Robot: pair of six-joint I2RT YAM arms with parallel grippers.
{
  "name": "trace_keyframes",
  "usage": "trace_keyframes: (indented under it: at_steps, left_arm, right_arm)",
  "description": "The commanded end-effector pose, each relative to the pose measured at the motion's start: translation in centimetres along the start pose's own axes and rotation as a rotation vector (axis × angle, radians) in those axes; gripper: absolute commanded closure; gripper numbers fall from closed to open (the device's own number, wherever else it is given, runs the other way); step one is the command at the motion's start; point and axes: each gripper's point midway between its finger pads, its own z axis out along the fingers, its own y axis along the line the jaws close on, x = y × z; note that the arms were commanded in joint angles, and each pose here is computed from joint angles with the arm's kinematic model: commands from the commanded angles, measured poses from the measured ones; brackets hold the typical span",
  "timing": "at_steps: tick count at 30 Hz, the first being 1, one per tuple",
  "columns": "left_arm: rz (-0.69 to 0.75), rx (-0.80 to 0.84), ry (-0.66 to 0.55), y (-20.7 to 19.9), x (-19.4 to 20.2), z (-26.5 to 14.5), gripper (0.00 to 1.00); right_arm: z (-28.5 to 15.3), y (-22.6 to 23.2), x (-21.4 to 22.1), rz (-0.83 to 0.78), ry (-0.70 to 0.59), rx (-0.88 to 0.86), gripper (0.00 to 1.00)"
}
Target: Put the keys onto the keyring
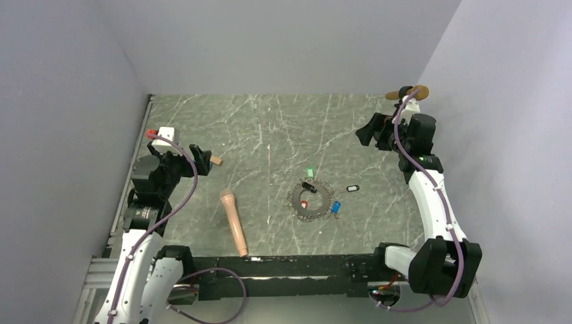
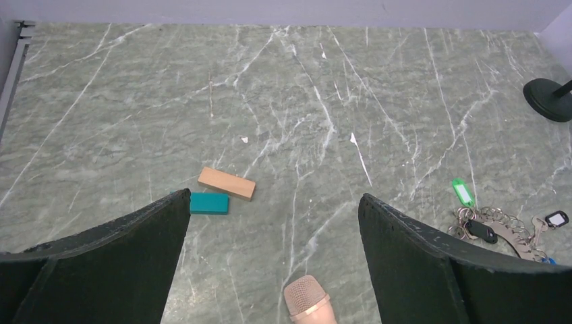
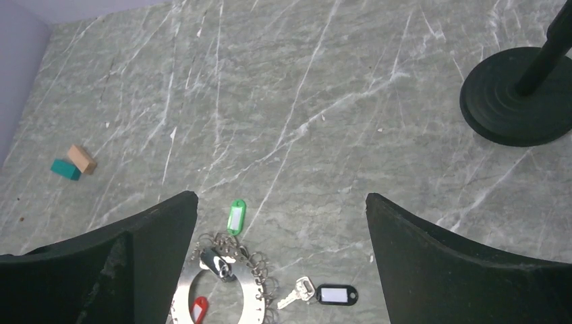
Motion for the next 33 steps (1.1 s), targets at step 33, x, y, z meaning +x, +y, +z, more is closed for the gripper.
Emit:
trace_keyframes:
  at_steps: [33]
  left_arm:
    - [-0.001, 0.238, -0.042, -4.3, -2.1, -0.5, 0.02]
  right_arm:
    - [-1.4, 4.3, 16.4, -1.154, 0.434, -0.894, 0.0]
